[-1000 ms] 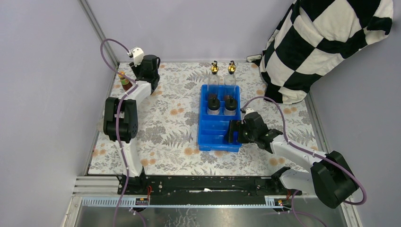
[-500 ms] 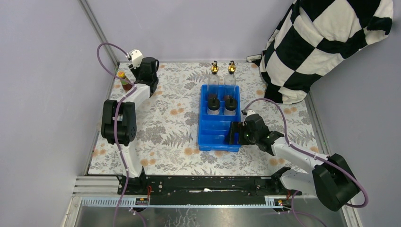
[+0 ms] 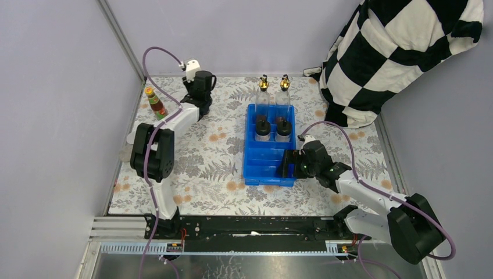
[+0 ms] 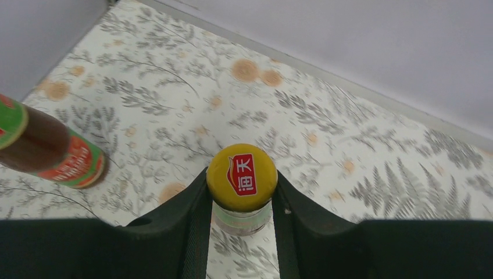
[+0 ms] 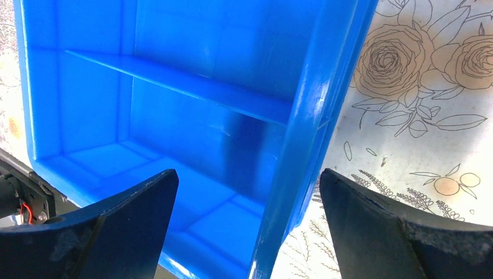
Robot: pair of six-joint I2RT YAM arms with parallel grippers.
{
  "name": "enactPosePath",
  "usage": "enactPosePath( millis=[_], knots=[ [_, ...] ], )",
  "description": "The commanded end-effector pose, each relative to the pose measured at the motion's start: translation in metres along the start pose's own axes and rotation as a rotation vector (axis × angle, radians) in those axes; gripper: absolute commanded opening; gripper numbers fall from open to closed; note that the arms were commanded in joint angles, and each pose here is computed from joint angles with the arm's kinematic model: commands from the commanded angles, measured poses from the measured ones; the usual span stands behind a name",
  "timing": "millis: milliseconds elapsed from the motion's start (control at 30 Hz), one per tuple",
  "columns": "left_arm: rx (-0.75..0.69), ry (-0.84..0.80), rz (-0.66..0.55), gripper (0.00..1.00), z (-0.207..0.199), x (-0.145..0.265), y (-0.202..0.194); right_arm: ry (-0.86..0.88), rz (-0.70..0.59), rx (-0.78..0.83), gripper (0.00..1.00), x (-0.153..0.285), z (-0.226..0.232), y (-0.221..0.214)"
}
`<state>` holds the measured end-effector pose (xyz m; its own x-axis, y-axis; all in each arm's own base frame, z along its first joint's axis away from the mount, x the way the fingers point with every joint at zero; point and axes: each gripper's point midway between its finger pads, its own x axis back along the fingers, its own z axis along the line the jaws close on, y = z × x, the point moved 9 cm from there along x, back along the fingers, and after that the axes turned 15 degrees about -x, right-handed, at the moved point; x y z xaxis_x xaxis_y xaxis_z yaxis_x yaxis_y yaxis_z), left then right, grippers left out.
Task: Organize the condiment bottles
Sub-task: Pick up the bottle from the center of the board.
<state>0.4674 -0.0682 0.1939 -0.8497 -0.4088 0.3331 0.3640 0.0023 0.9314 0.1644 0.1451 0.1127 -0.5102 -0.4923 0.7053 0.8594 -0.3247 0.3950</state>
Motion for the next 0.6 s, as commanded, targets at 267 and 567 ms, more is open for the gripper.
enactPosePath(
  millis=[267, 567],
  knots=[
    [-0.227, -0.225, 0.158, 0.06, -0.052, 0.104, -0.047, 0.073, -0.084, 0.036, 1.0, 0.033, 0.028, 0.02],
    [-0.222, -0.266, 0.141, 0.07, -0.028, 0.174, -0.06, 0.09, -0.143, 0.059, 1.0, 0.062, 0.036, 0.027]
  ],
)
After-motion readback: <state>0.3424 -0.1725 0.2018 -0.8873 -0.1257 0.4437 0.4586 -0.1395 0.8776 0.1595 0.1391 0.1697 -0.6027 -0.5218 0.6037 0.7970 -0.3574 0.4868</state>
